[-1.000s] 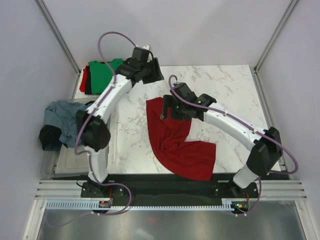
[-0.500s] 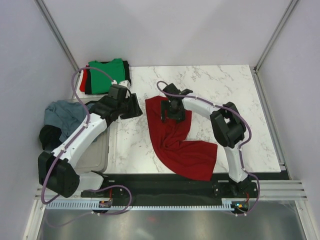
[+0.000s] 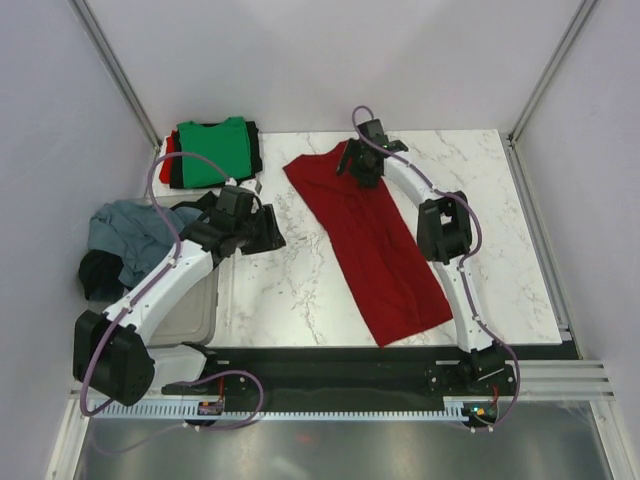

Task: Fold and stack the t-shirts
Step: Fold the tshirt

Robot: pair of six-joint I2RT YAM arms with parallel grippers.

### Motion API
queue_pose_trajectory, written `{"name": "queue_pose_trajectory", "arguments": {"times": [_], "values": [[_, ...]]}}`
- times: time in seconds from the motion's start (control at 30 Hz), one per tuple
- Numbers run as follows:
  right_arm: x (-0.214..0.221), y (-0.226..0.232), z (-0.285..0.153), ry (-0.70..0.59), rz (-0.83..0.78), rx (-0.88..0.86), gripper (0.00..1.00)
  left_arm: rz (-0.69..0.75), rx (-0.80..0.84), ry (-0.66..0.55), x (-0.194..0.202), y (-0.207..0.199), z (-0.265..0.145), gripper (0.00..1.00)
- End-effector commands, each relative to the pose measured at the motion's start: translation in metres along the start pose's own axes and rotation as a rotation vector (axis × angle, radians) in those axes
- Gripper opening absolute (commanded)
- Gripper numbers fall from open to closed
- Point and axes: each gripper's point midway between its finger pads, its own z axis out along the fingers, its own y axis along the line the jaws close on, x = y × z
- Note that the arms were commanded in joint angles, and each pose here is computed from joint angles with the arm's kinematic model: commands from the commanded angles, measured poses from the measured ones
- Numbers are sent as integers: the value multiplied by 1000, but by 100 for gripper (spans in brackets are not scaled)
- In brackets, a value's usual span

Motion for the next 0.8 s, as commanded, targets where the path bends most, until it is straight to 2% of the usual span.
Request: {"name": "queue_pose_trajectory", "arguments": {"times": [0.0,0.1,0.17,0.3,0.33,0.47,0.53,0.57,0.63,0.67,0.7,0.73,0.77], "values": [[-13,-101,62,-60,240,244,82,0,59,4,1,-10,8,58],[-38,-123,63,-146,417,270,82,4,77,36,12,-19,16,58],[-45,-130,58,-167,473,266,82,30,97,70,26,-33,22,58],[-53,-90,38,-156,433,131,85,28,147,127,57,-65,31,58],[-57,-79,32,-155,394,88,89,41,174,153,71,-76,32,58],[-84,-40,-16,-166,290,-44,98,17,237,181,93,-108,38,59],[-90,-40,-36,-178,233,-39,98,27,257,203,107,-121,47,59],[-102,-32,-62,-212,213,-56,98,18,256,219,113,-125,51,59],[-98,-47,-82,-211,197,-10,98,25,259,248,129,-135,61,59],[-108,-41,-116,-254,167,-24,98,16,262,258,135,-139,63,59],[-107,-52,-128,-257,168,-5,98,16,267,265,139,-143,66,59],[-89,-78,-129,-228,176,64,98,30,273,278,147,-151,71,59],[-96,-79,-163,-275,178,54,98,45,272,283,151,-155,73,59]]}}
